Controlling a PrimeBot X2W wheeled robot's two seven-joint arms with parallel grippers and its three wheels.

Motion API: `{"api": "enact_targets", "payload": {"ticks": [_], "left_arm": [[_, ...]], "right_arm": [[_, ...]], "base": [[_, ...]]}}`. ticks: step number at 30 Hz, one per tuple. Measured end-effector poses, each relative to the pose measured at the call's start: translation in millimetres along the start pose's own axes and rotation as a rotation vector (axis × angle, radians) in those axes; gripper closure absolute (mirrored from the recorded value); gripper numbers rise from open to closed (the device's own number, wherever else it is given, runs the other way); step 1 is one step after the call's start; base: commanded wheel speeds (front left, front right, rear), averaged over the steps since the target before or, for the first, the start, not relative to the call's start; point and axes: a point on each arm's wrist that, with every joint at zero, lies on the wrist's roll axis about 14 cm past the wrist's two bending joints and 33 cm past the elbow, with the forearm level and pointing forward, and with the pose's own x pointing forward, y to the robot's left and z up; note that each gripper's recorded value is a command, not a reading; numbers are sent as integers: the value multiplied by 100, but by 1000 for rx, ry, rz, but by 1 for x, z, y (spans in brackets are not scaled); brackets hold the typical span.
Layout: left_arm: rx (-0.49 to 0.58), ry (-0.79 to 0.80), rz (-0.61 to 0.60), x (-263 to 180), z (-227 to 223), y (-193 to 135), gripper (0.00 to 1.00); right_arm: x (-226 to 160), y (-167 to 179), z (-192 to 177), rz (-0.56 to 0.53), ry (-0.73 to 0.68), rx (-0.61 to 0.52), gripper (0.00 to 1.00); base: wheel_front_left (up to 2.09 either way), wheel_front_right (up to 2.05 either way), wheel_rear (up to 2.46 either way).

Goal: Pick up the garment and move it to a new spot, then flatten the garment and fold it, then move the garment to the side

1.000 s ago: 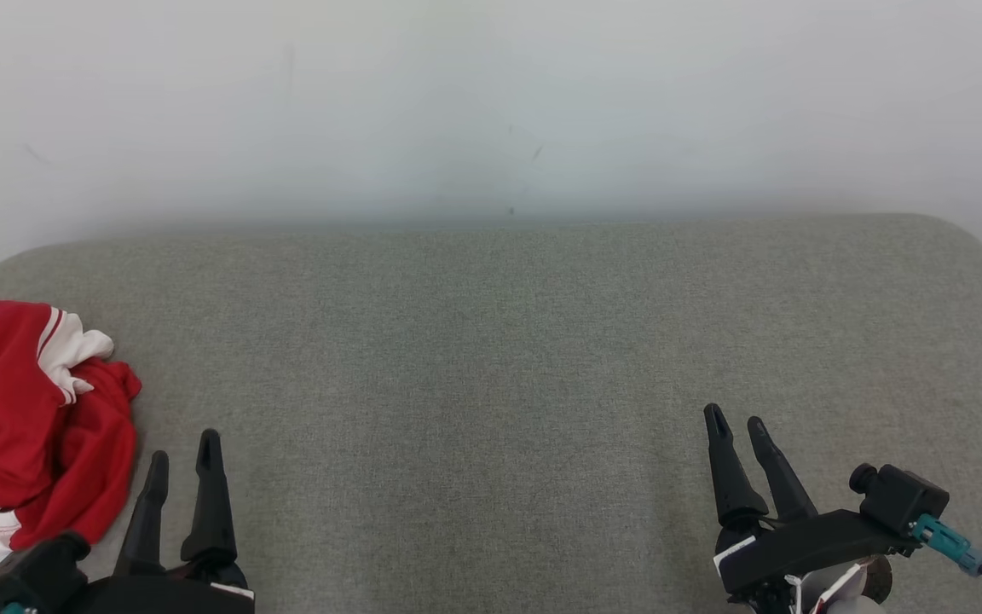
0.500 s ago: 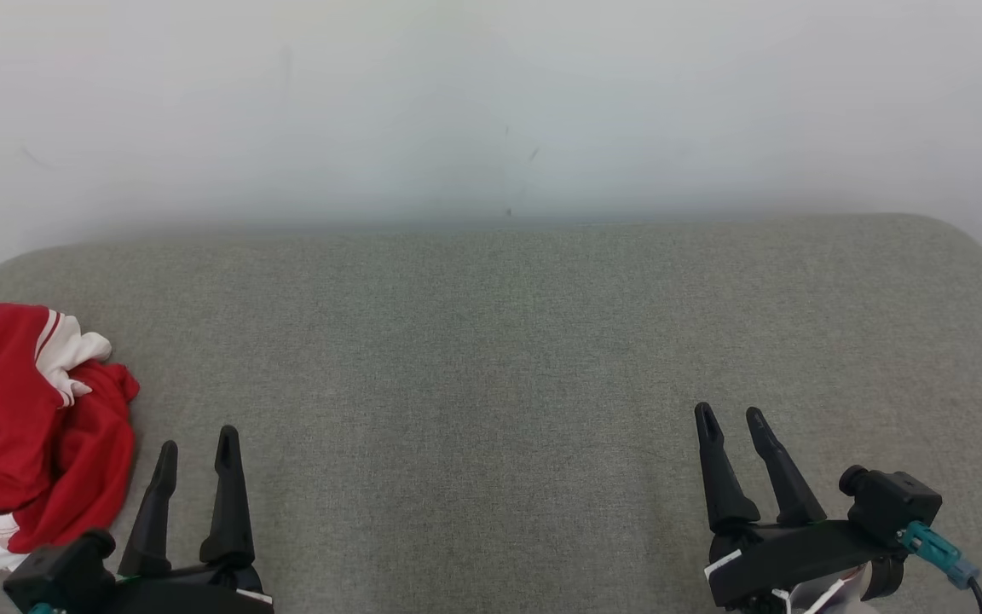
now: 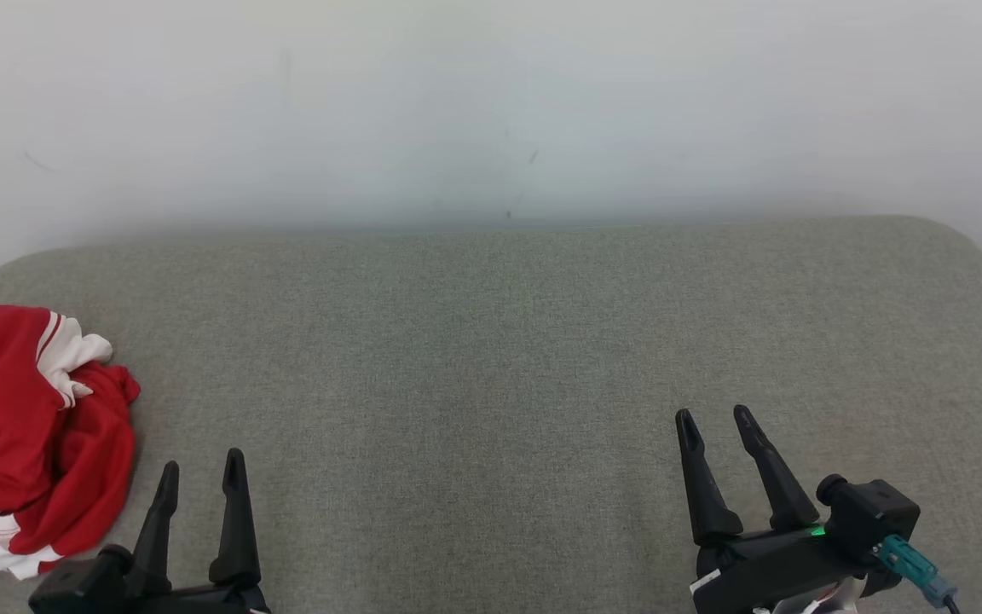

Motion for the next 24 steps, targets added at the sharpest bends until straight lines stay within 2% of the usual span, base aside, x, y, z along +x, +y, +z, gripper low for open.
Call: {"api": "enact_targets", "payload": {"ticks": [12, 24], "left_arm": [[50, 2, -52, -2, -6, -14, 0], [242, -27, -59, 0, 1, -15, 0]], "right_arm": [[-4, 10, 3, 38, -19, -110, 0], [-9, 6, 6, 37, -30, -222, 0]], "base": [[0, 0, 0], [0, 0, 0]]}}
